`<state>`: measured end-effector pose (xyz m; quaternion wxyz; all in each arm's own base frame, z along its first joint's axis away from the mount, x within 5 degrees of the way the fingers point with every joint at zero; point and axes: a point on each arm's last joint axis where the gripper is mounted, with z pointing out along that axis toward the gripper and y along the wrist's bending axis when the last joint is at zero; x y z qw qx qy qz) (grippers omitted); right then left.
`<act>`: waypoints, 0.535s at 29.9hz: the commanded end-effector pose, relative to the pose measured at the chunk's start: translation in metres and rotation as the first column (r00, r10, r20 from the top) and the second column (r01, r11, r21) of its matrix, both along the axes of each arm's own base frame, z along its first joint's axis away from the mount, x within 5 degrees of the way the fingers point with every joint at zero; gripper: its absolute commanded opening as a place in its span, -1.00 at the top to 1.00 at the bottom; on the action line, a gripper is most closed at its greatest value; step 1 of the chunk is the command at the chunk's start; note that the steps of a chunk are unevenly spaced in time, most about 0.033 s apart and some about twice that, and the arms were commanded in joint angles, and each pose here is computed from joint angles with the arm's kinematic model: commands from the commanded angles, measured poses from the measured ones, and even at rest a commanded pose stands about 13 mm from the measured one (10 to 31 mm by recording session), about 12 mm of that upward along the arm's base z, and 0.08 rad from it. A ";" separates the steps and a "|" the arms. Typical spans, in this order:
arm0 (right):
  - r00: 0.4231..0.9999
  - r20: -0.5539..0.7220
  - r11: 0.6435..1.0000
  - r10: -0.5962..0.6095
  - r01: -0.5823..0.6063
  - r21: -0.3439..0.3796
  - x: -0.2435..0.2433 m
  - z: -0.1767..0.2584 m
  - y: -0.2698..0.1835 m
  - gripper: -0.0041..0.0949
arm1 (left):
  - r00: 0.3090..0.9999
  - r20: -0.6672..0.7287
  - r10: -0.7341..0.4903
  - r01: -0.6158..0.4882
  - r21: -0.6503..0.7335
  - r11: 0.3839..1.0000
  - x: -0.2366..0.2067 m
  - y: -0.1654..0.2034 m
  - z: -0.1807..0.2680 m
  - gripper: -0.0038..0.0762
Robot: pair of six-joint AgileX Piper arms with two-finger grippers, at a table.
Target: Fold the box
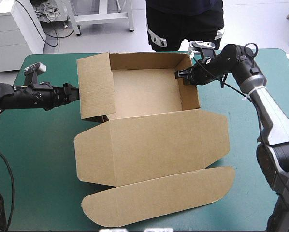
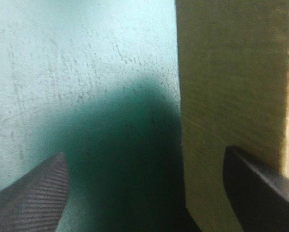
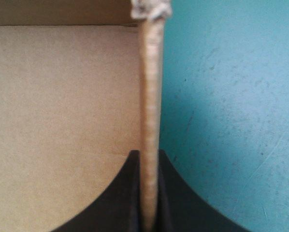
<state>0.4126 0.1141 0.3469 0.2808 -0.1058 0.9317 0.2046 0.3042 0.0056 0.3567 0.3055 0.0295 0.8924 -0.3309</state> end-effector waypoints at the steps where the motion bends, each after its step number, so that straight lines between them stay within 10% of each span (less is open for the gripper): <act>1: 0.994 0.106 0.996 -0.017 0.008 0.087 -0.008 0.031 0.011 0.95 | 0.994 0.104 -0.029 0.038 -0.089 0.995 -0.007 -0.010 0.027 -0.64; 16: 0.997 0.074 0.992 0.019 -0.028 0.123 -0.002 0.006 0.056 0.95 | 0.987 0.092 -0.129 0.142 -0.155 0.978 -0.015 -0.017 0.031 -0.64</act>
